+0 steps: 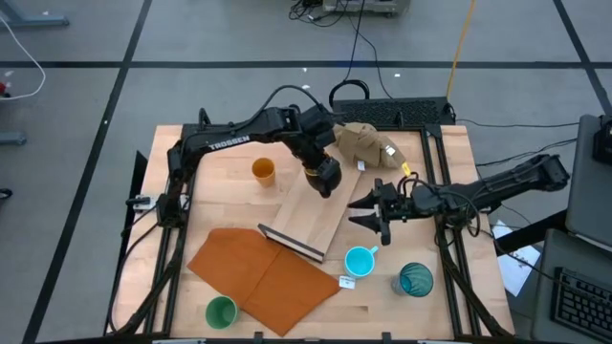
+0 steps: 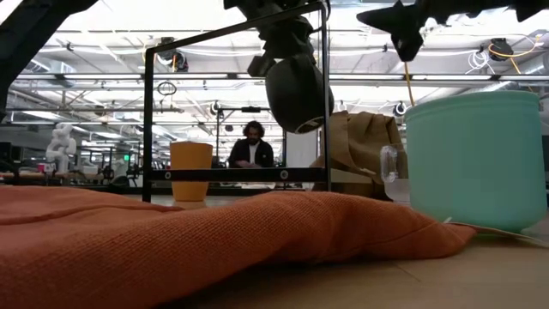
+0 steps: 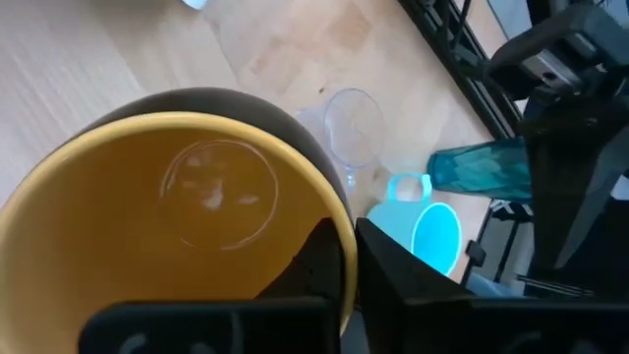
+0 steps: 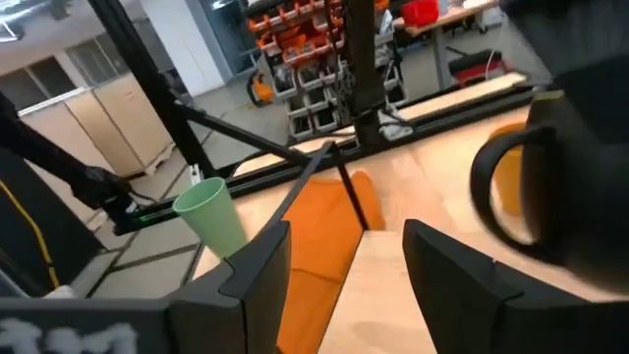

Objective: Stack small to large cups/mugs on shelf
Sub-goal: Put the black mug on the shelf

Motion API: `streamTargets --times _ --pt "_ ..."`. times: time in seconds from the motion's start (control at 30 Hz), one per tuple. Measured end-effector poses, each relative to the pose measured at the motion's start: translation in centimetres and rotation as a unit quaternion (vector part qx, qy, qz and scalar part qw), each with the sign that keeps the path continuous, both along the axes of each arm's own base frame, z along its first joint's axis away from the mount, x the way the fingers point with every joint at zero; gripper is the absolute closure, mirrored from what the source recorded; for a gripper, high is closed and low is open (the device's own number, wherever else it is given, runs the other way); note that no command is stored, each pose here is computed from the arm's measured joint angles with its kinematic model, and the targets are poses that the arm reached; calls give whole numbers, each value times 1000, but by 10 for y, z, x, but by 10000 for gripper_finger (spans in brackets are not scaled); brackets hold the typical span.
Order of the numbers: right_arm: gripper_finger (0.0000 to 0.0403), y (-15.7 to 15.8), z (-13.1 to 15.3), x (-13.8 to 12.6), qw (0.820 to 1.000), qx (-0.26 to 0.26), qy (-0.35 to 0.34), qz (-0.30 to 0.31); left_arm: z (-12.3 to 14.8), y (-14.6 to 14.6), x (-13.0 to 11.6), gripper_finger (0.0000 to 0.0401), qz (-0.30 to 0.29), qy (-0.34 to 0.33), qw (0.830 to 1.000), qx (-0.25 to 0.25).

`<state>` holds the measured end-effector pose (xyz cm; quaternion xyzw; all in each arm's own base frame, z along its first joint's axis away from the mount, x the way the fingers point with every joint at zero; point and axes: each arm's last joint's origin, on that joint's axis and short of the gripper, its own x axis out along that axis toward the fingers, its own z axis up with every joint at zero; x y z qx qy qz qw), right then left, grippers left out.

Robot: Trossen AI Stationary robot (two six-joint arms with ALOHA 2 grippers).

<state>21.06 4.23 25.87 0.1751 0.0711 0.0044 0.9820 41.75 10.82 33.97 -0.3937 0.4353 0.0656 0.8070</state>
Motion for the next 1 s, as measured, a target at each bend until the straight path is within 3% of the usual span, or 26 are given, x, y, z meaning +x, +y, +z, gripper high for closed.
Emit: streamTargets --times 0.13,0.33,0.53,0.8,1.0 --pt "223 -2 -5 3 1000 -18 14 -6 1 -7 2 368 -6 -4 1000 0" --pt "224 -6 -18 11 998 -29 51 -16 2 -17 7 388 -9 -15 1000 -7" --pt "224 -10 -26 17 997 -33 72 -23 6 -23 13 370 -4 -39 999 -16" --pt "224 -15 -22 20 998 -35 48 -34 6 -34 15 388 -6 -37 999 -20" --pt "225 -18 -21 21 998 -33 45 -39 6 -41 16 368 -5 -35 999 -11"
